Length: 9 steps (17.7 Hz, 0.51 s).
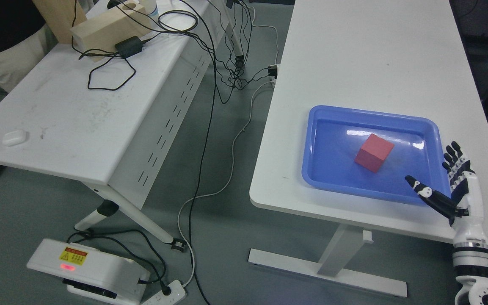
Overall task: Pick pink block from left shelf to tray
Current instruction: 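Open the right hand and withdraw it from the blue tray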
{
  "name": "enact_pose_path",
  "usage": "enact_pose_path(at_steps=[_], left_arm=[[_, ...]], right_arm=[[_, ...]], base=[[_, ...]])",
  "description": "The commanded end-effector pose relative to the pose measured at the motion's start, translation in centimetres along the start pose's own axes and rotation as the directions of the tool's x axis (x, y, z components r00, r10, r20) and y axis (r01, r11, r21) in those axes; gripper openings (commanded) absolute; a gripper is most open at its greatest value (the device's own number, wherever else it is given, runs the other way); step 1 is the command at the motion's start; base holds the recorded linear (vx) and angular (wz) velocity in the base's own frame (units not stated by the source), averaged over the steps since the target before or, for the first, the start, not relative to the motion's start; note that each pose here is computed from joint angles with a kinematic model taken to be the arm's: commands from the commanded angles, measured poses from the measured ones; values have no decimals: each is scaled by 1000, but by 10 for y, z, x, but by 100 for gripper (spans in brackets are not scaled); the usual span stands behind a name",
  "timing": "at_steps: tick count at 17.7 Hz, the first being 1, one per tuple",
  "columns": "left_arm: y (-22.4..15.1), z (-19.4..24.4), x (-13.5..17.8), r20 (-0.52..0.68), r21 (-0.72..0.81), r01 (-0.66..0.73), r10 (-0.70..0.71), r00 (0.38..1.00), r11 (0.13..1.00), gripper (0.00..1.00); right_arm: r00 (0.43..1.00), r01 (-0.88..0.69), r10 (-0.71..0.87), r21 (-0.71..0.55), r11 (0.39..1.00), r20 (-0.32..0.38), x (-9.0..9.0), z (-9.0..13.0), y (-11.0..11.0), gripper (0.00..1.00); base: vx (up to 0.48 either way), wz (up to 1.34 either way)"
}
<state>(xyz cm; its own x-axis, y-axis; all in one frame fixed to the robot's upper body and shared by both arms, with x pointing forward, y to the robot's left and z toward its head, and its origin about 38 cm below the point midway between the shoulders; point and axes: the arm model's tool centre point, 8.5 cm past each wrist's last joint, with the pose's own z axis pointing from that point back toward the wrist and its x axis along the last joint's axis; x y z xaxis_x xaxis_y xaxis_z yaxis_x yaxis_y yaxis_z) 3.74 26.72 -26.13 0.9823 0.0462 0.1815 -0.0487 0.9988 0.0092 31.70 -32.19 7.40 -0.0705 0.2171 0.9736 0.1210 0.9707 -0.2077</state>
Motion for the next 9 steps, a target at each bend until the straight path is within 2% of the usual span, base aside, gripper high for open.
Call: enact_pose_path(at_steps=[1, 6, 9], left_arm=[[11, 2, -5, -8, 17, 4, -4, 1000, 1000, 100], [11, 2, -5, -8, 17, 4, -4, 1000, 1000, 100], [11, 2, -5, -8, 17, 4, -4, 1000, 1000, 100]], right_arm=[[1000, 8, -8, -31, 999, -9, -2, 1, -9, 100], [1000, 9, -9, -30, 1000, -11, -2, 1, -8, 100], [1000, 9, -10, -29, 1000, -14, -3, 1, -8, 100]], base=[[-131, 75], [-107, 53], [-76, -214]])
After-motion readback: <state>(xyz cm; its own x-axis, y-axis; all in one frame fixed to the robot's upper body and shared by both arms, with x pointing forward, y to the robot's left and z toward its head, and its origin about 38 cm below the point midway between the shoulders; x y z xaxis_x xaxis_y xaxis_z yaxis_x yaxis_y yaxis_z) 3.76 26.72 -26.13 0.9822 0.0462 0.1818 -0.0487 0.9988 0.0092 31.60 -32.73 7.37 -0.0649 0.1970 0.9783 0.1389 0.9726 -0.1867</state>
